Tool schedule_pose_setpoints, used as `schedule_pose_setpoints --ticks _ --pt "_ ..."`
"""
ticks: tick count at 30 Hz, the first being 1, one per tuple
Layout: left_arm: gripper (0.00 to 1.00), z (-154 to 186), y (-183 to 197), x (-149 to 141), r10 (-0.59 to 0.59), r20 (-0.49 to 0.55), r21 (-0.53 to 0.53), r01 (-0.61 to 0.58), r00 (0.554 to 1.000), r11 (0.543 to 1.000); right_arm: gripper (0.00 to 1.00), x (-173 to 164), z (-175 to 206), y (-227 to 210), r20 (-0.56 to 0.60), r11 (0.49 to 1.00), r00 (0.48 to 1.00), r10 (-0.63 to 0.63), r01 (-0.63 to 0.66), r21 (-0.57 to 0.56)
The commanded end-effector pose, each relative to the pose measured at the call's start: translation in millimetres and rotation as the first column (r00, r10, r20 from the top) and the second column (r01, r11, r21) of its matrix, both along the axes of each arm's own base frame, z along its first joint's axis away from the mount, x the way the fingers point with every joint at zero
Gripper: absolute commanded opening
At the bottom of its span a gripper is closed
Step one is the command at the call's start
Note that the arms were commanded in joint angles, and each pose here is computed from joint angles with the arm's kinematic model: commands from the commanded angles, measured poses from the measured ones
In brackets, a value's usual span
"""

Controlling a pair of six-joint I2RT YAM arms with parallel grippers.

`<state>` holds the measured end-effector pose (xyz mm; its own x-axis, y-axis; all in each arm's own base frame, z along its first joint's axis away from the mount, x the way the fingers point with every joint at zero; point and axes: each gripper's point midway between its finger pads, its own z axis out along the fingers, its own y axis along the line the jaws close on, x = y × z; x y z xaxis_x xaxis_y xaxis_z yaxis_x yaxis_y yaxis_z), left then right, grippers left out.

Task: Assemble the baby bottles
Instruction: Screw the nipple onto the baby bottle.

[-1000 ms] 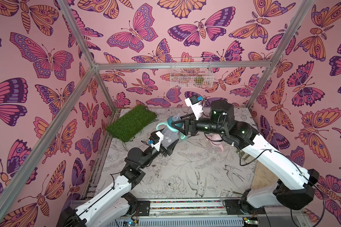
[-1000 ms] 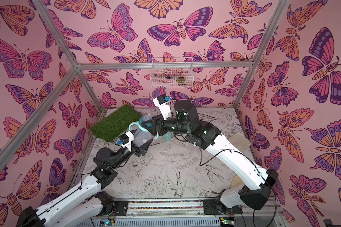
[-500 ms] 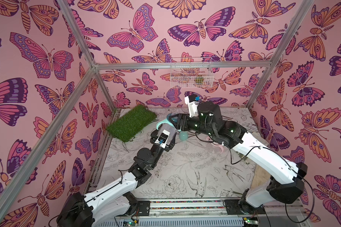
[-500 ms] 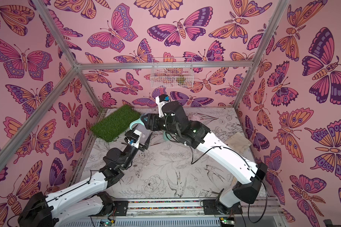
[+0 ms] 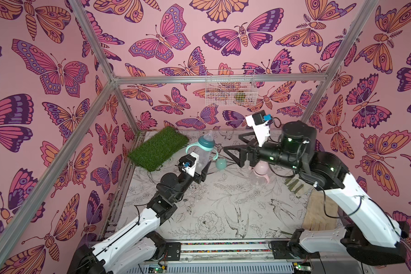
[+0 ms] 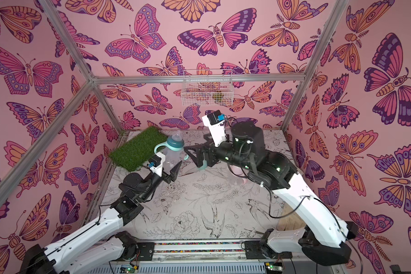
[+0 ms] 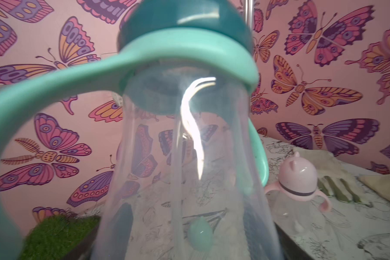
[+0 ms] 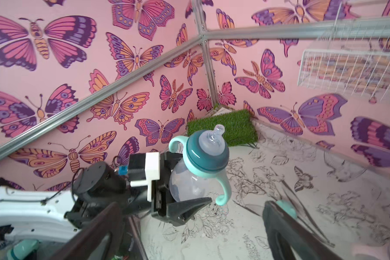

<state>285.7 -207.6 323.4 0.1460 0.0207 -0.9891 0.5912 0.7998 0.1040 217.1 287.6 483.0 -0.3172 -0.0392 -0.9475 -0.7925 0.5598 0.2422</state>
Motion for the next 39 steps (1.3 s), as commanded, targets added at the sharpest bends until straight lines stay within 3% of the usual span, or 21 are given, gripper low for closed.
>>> schedule_pose_setpoints --ticks 1,3,7,10,13,18,31,39 --pt "0.0 26 -25 -37 -0.299 -0.023 -0.109 0.295 0.954 0.949 0.99 -13 -27 3 0.068 0.982 0.986 0.152 -0.142 -0.124" --pt "0.0 35 -33 -55 -0.429 -0.001 -0.144 0.425 0.903 0.894 0.98 -15 -27 -1 0.072 0.978 0.98 0.188 -0.18 -0.102" --pt "0.0 56 -46 -91 -0.652 0.06 -0.183 0.65 0.756 0.738 0.95 -14 -21 -2 0.041 0.964 0.963 0.267 -0.267 -0.013" --pt "0.0 64 -53 -103 -0.741 0.066 -0.193 0.737 0.668 0.648 0.95 -18 -16 4 0.034 0.944 0.944 0.327 -0.328 0.031" --pt "0.0 68 -57 -107 -0.779 0.079 -0.203 0.775 0.622 0.598 0.95 -23 -13 11 0.031 0.92 0.922 0.385 -0.386 0.06" --pt "0.0 71 -59 -106 -0.794 0.081 -0.206 0.79 0.602 0.578 0.95 -33 -5 17 0.047 0.885 0.891 0.452 -0.454 0.101" --pt "0.0 73 -59 -109 -0.799 0.086 -0.201 0.796 0.594 0.57 0.92 -25 -6 28 0.024 0.871 0.879 0.476 -0.476 0.123" --pt "0.0 73 -59 -108 -0.797 0.082 -0.204 0.793 0.598 0.574 0.81 -26 -10 34 0.01 0.872 0.878 0.478 -0.476 0.116"
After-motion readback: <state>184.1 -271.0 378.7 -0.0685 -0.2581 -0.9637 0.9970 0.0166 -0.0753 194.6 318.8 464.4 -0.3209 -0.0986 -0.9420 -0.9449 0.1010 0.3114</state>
